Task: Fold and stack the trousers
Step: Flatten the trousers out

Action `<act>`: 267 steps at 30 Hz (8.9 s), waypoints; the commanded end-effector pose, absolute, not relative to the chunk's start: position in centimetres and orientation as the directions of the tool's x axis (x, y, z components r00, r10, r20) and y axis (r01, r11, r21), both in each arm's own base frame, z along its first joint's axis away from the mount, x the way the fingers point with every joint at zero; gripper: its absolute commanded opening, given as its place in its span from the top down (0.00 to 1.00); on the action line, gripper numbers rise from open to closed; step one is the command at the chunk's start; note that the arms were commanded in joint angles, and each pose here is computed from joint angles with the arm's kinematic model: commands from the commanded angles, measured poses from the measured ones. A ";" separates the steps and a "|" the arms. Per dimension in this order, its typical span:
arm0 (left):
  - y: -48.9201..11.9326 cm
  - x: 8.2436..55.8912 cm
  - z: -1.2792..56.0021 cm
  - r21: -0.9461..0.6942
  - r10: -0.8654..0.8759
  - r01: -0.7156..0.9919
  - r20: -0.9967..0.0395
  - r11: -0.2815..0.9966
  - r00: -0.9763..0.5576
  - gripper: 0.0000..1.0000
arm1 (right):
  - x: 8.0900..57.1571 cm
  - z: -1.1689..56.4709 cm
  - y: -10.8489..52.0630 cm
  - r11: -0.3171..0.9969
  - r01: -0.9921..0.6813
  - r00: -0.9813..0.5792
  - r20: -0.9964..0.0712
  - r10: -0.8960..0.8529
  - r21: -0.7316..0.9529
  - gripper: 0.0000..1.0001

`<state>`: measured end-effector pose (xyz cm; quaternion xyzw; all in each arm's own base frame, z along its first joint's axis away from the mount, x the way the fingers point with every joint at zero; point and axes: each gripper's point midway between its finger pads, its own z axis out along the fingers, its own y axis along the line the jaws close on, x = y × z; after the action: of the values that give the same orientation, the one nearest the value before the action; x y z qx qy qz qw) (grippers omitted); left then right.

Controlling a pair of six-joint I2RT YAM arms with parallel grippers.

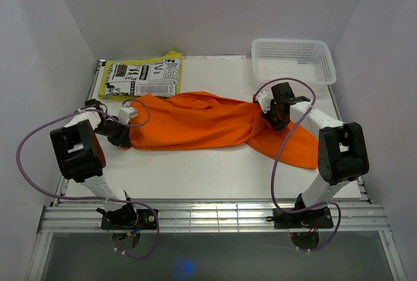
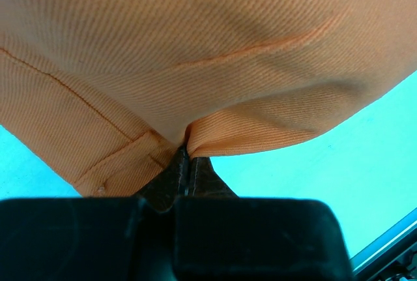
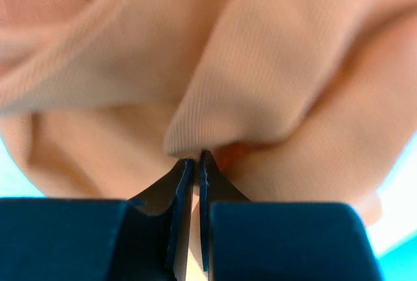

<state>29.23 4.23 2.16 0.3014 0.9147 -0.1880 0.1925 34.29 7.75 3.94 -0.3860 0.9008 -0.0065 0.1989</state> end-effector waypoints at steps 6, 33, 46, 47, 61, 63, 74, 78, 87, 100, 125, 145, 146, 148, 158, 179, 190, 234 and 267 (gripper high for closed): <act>6.1 35.3 9.5 -0.162 0.356 0.566 -0.632 0.809 -0.689 1.00 | 39.0 18.2 1.6 0.698 -0.585 -0.475 -0.523 -0.708 -0.413 0.92; 15.7 25.3 9.9 0.098 0.564 0.621 -0.546 0.778 -0.620 1.00 | 15.9 14.4 -10.8 0.233 -0.913 -0.154 -0.244 -0.957 -0.335 0.92; 13.5 27.1 12.8 0.071 0.514 0.629 -0.652 0.774 -0.557 0.26 | 22.2 17.8 -13.5 0.520 -0.812 -0.367 -0.462 -0.807 -0.263 0.06; 13.1 27.5 13.0 0.056 0.500 0.631 -0.665 0.774 -0.554 0.26 | 23.4 18.2 -13.6 0.556 -0.797 -0.400 -0.484 -0.778 -0.235 0.03; -0.6 28.6 11.7 -0.049 0.569 0.804 -0.681 0.593 -0.461 0.34 | 35.0 12.4 -7.8 0.739 -0.669 -0.592 -0.549 -0.590 -0.074 0.32; -2.4 27.6 10.8 -0.082 0.569 0.818 -0.678 0.570 -0.465 0.34 | 36.2 11.1 -6.6 0.746 -0.664 -0.608 -0.544 -0.578 -0.050 0.37; -18.6 25.6 12.6 0.044 0.676 0.968 -0.724 0.245 -0.138 0.32 | 38.5 9.5 1.4 0.689 -0.723 -0.589 -0.558 -0.584 0.043 0.41; -24.0 24.2 11.8 0.039 0.710 0.990 -0.701 0.133 -0.068 0.30 | 37.1 9.0 -0.3 0.680 -0.733 -0.605 -0.472 -0.642 0.015 0.40; -27.3 25.1 11.8 -0.076 0.662 0.982 -0.730 0.173 -0.173 0.28 | 31.1 10.0 -13.9 0.695 -0.717 -0.661 -0.263 -0.703 -0.056 0.17; -25.7 25.5 12.9 -0.050 0.650 0.961 -0.727 0.272 -0.221 0.28 | 28.4 3.9 -16.7 0.732 -0.679 -0.725 -0.205 -0.657 0.055 0.22; -19.7 30.4 17.8 -0.245 0.356 0.823 -0.811 0.513 -0.464 0.31 | 23.8 18.2 6.6 0.314 -0.949 -0.259 -0.609 -0.750 0.017 0.92; -17.3 27.7 17.7 -0.231 0.365 0.844 -0.824 0.484 -0.434 0.27 | 25.5 20.8 15.8 0.373 -0.919 -0.324 -0.780 -0.536 0.126 0.07; -17.7 27.4 17.5 -0.229 0.378 0.854 -0.822 0.467 -0.427 0.27 | 25.9 19.5 13.8 0.420 -0.894 -0.390 -0.738 -0.551 0.159 0.07; -19.5 26.7 16.7 -0.206 0.438 0.885 -0.808 0.417 -0.394 0.26 | 28.1 17.6 8.4 0.551 -0.828 -0.462 -0.682 -0.567 0.104 0.07; -30.4 29.8 13.1 -0.174 0.528 0.903 -0.761 0.392 -0.376 0.21 | 32.2 7.1 -3.4 0.735 -0.678 -0.666 -0.450 -0.594 0.033 0.07; -39.0 25.9 5.2 -0.395 0.613 0.887 -0.646 0.240 -0.454 0.48 | 30.6 0.5 -2.9 0.718 -0.693 -0.692 -0.347 -0.633 0.072 0.53; -32.2 18.6 10.1 -0.363 0.675 0.932 -0.681 0.026 -0.284 1.00 | 33.9 8.3 -3.3 0.715 -0.696 -0.618 -0.450 -0.645 -0.069 0.92; -41.7 32.2 19.7 -0.599 0.303 0.774 -0.713 0.205 -0.633 0.13 | 30.5 22.8 1.7 0.676 -0.733 -0.553 -0.647 -0.525 0.078 0.30; -7.5 31.6 14.4 -0.335 0.034 0.376 -0.706 0.864 -0.708 0.09 | 19.8 1.4 19.9 0.307 -0.939 -0.341 -0.297 -0.892 0.155 0.49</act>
<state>31.25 -7.69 13.39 0.1001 0.9026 -0.2452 0.3393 19.64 20.10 2.55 -0.5688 0.8019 0.1658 0.0769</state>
